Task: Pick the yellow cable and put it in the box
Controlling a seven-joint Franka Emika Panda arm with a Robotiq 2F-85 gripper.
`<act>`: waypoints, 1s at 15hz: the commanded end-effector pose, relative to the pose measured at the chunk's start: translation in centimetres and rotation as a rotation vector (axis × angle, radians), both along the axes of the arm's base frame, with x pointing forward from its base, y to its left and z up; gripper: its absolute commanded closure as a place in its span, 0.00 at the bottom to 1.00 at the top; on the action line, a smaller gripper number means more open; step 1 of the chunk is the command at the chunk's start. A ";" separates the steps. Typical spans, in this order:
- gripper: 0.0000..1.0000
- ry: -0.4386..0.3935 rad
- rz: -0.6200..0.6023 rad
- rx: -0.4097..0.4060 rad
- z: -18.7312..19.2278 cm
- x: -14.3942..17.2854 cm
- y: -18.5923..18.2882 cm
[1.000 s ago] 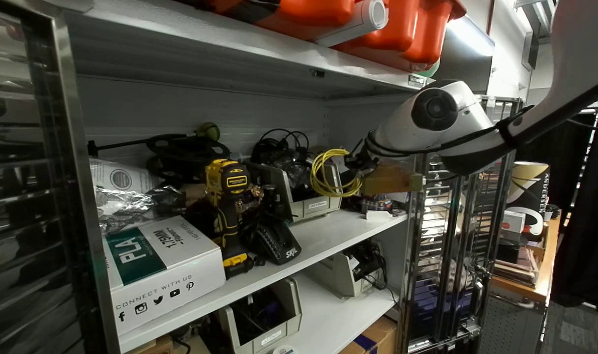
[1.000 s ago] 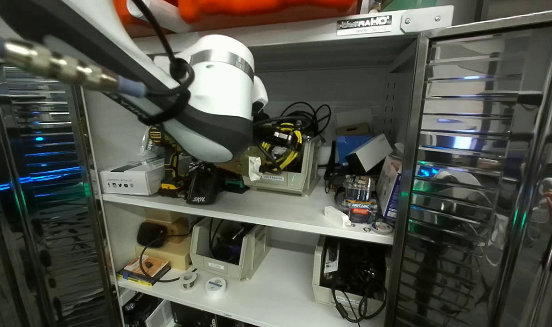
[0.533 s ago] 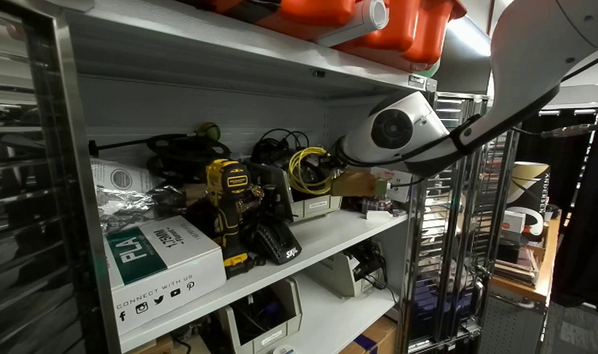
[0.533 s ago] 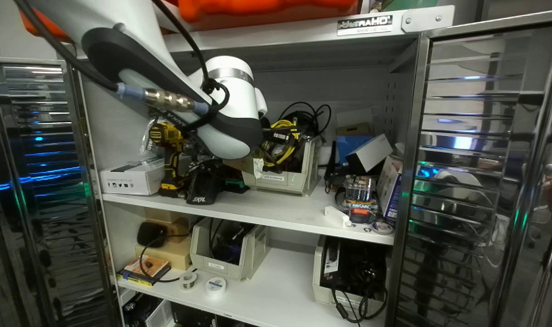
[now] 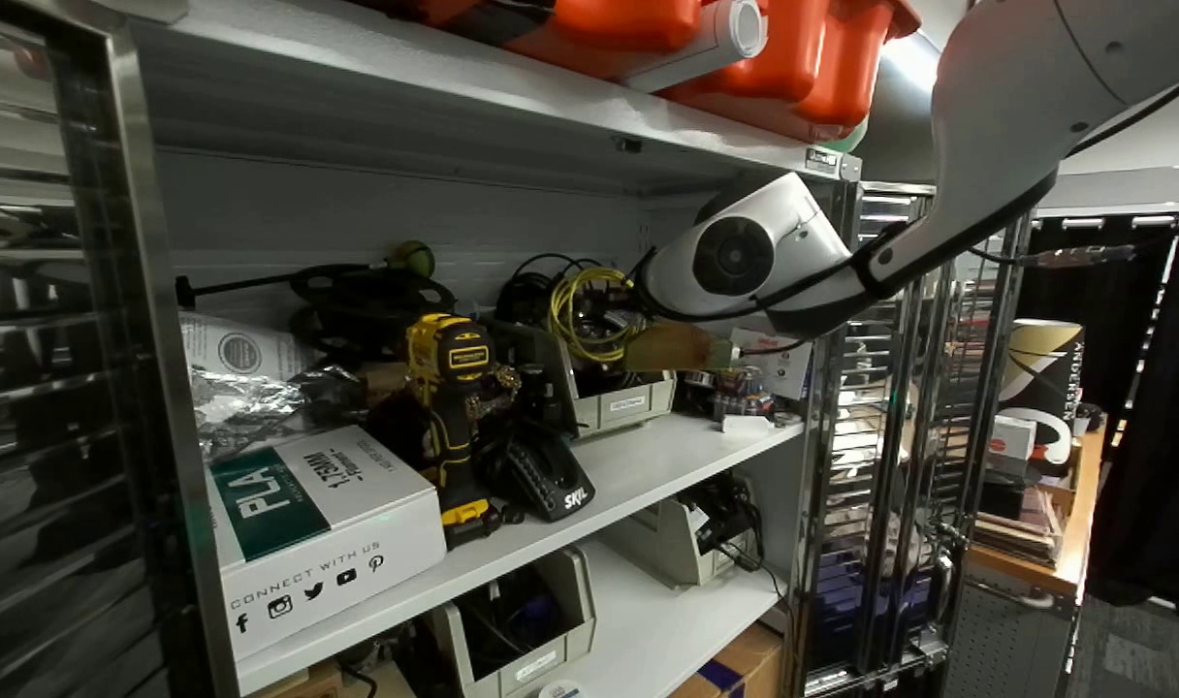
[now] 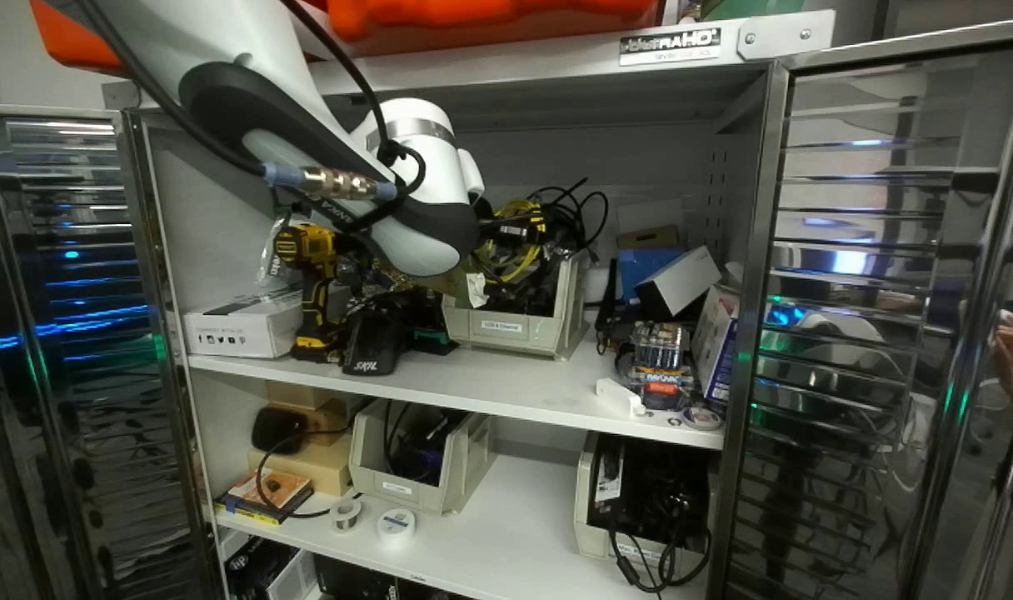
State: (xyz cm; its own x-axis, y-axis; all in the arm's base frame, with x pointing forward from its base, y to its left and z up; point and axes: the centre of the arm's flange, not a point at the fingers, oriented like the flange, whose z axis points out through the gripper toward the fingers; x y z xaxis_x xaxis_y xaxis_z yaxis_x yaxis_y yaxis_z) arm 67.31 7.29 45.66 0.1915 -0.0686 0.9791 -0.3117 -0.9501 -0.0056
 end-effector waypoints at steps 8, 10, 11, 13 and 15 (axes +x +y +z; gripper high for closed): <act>0.55 -0.034 -0.018 -0.096 -1.9 1.8 0.5; 0.40 -0.039 -0.013 -0.102 -1.6 1.2 0.7; 0.31 -0.039 -0.011 -0.103 -1.5 0.9 0.8; 0.16 -0.031 -0.003 -0.101 -1.3 0.0 0.9; 0.01 0.002 0.003 -0.088 -1.3 -1.2 1.1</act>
